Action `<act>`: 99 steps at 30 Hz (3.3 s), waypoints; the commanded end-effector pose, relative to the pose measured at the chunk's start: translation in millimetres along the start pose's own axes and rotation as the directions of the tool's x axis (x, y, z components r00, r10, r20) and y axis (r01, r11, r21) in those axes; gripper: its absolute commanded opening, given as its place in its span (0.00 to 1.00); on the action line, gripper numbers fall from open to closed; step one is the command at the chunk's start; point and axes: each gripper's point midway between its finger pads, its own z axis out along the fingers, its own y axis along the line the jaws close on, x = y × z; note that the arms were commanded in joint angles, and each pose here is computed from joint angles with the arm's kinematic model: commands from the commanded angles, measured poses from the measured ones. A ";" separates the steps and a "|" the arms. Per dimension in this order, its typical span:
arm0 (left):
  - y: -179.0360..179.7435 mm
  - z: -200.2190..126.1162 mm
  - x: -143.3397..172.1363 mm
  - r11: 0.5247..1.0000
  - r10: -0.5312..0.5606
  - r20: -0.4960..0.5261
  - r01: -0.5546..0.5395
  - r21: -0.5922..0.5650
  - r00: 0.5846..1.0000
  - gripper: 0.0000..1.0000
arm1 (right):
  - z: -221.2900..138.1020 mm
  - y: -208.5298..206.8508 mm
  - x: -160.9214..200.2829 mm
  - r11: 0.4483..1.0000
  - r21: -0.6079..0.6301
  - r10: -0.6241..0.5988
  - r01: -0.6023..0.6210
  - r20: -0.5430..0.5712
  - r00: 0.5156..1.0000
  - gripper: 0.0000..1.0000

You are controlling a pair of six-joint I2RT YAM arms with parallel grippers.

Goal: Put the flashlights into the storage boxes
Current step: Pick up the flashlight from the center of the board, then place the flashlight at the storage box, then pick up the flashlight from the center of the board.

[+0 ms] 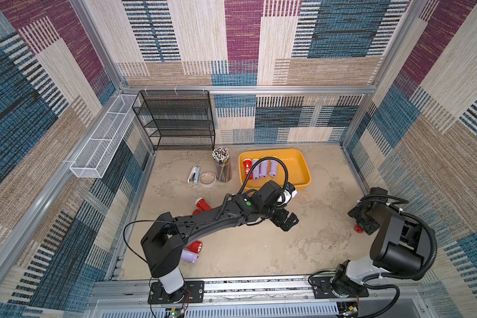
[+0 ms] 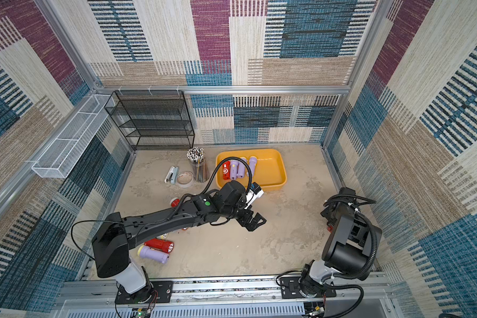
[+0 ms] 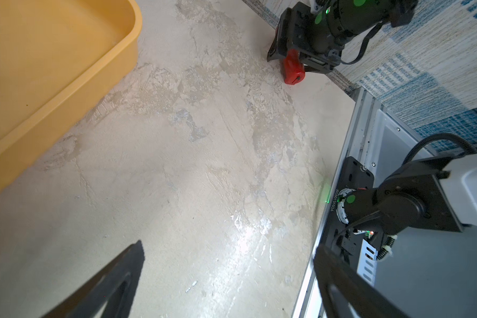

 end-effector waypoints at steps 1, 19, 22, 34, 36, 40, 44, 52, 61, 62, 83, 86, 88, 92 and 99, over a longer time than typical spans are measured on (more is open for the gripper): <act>4.0 -3.2 1.5 1.000 0.007 -0.001 -0.007 -0.025 1.000 0.99 | 2.5 11.5 -0.5 0.998 -0.062 -0.008 0.008 0.000 1.000 0.64; 19.4 -24.0 16.5 0.993 0.021 0.003 -0.020 -0.120 1.000 1.00 | -45.0 66.0 3.7 0.965 -0.247 -0.080 0.094 0.067 0.995 0.38; 27.1 -33.6 22.1 0.987 0.015 0.002 -0.015 -0.160 1.000 0.99 | -62.3 92.6 5.3 0.948 -0.282 -0.126 0.146 0.090 0.988 0.38; 59.1 -90.4 52.7 0.939 -0.050 0.114 0.085 -0.333 0.992 0.99 | -126.1 211.4 22.7 0.841 -0.431 -0.280 0.327 0.170 0.945 0.39; 63.9 -100.8 58.2 0.929 -0.056 0.129 0.099 -0.358 0.990 0.99 | -130.2 233.4 30.2 0.823 -0.444 -0.309 0.355 0.174 0.935 0.39; 72.6 -119.4 71.2 0.907 -0.067 0.146 0.121 -0.404 0.987 0.99 | -132.7 280.8 48.6 0.786 -0.452 -0.381 0.421 0.182 0.907 0.39; 80.1 -133.8 83.7 0.888 -0.084 0.158 0.146 -0.437 0.984 0.99 | -128.1 322.9 67.0 0.753 -0.462 -0.438 0.468 0.178 0.881 0.39; 90.4 -158.1 99.6 0.858 -0.103 0.204 0.190 -0.476 0.974 0.99 | -82.8 376.6 96.4 0.724 -0.434 -0.540 0.535 0.125 0.832 0.39; 96.0 -169.7 104.2 0.841 -0.103 0.219 0.202 -0.501 0.970 0.99 | -48.0 405.9 104.6 0.718 -0.405 -0.582 0.566 0.098 0.807 0.40; 96.7 -169.6 104.8 0.839 -0.105 0.217 0.203 -0.504 0.971 0.99 | -47.1 408.0 103.4 0.719 -0.403 -0.581 0.567 0.101 0.808 0.40; 105.9 -172.5 122.4 0.815 -0.189 0.196 0.265 -0.515 0.962 0.99 | -151.3 400.4 91.3 0.578 -0.512 -0.579 0.635 0.292 0.761 1.00; 110.3 -176.1 129.1 0.794 -0.218 0.203 0.294 -0.532 0.955 0.99 | -177.7 381.5 116.2 0.499 -0.549 -0.609 0.671 0.329 0.722 1.00; 113.3 -176.8 131.5 0.782 -0.236 0.201 0.309 -0.541 0.951 0.99 | -191.5 371.2 138.5 0.423 -0.602 -0.631 0.677 0.339 0.697 1.00; 118.0 -170.0 137.7 0.771 -0.293 0.179 0.343 -0.537 0.939 0.99 | -202.2 345.1 185.7 0.318 -0.629 -0.703 0.710 0.345 0.621 1.00; 131.1 -167.2 160.8 0.706 -0.414 0.227 0.468 -0.531 0.881 0.97 | -212.6 295.3 219.1 0.244 -0.658 -0.718 0.712 0.371 0.589 1.00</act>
